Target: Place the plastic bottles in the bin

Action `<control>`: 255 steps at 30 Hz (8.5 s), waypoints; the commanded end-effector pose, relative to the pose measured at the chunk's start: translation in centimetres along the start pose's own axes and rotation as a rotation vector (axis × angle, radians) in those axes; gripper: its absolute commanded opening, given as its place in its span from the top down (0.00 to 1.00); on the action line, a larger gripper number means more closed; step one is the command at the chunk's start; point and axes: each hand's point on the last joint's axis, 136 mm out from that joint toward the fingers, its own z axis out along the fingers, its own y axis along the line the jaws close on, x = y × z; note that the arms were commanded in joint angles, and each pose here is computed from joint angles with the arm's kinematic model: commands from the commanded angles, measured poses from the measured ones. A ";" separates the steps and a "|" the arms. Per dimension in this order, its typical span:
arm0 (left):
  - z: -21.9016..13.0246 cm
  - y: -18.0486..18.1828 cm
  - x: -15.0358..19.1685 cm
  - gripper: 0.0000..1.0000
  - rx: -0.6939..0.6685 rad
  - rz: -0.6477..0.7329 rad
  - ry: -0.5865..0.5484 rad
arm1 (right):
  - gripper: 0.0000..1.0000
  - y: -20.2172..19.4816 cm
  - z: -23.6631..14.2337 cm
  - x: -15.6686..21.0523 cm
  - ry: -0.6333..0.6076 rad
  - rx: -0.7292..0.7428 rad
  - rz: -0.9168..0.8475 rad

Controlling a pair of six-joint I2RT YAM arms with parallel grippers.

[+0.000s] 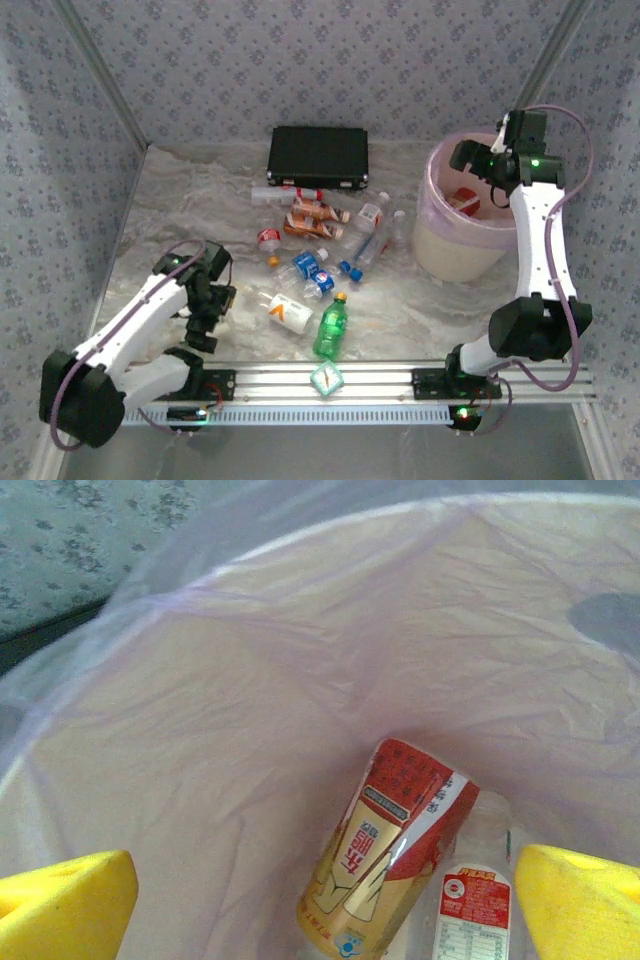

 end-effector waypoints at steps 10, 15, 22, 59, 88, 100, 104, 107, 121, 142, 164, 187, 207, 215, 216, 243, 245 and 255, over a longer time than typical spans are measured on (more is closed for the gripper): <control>3.1 -3.1 -1.0 0.00 -0.004 0.015 0.050 | 0.03 1.3 -3.3 -0.2 -0.004 -0.052 -0.061; 3.5 -2.1 -1.4 0.00 0.031 -0.044 0.020 | 0.03 0.9 -4.0 -0.5 -0.019 -0.041 -0.060; 4.4 -2.1 -3.5 0.00 0.059 -0.081 -0.039 | 0.04 1.3 -4.0 -0.4 -0.017 -0.059 -0.066; -1.9 -5.9 -9.2 0.00 0.017 0.420 -0.169 | 0.04 1.8 -3.3 -1.0 -0.026 -0.088 -0.064; -2.1 -17.4 -14.0 0.00 0.158 0.641 -0.244 | 0.05 1.4 -5.4 -2.0 -0.061 -0.064 -0.069; -2.3 -13.8 -17.1 0.00 0.287 -0.141 -0.253 | 0.06 1.7 -4.5 -1.7 -0.029 -0.078 -0.083; -1.9 -15.3 -18.3 0.00 0.330 -0.251 -0.270 | 0.06 1.4 -4.6 -1.5 -0.014 -0.069 -0.096; -1.5 -17.0 -19.2 0.00 0.366 -0.288 -0.268 | 0.06 1.3 -4.9 -1.6 -0.014 -0.068 -0.102; 3.0 -20.6 -18.0 0.10 0.363 -0.381 -0.195 | 0.07 1.1 -5.3 -1.7 -0.011 -0.047 -0.104; -0.5 -18.8 -17.1 0.71 0.318 -0.162 -0.301 | 0.06 2.6 -8.8 -1.1 -0.062 -0.113 -0.084; -12.8 -25.2 3.5 1.00 0.817 1.054 -0.187 | 0.10 24.5 -12.2 5.8 0.065 -0.658 -0.230; -16.5 -20.9 18.2 1.00 1.134 1.714 0.169 | 0.07 33.9 -1.9 13.3 0.390 -0.819 -0.206; -18.4 -21.9 18.9 1.00 1.242 1.704 0.122 | 0.37 33.6 0.7 12.6 0.415 -0.827 -0.116; -19.3 -22.6 18.3 0.28 1.264 1.662 0.034 | 0.45 33.6 -0.3 10.1 0.345 -0.847 -0.115; -19.4 -22.6 18.0 0.09 1.265 1.653 0.002 | 0.45 33.6 -0.6 9.6 0.328 -0.850 -0.118; -10.4 -17.1 6.4 0.09 0.674 0.997 0.010 | 0.52 1.4 -12.4 -7.2 -0.207 0.015 -0.078; -10.0 -16.7 5.9 0.10 0.648 0.968 -0.002 | 0.52 0.3 -11.2 -5.9 -0.166 0.047 -0.082; -9.5 -15.0 4.8 0.12 0.610 0.872 -0.012 | 0.52 -2.7 -3.1 0.4 0.028 0.150 -0.122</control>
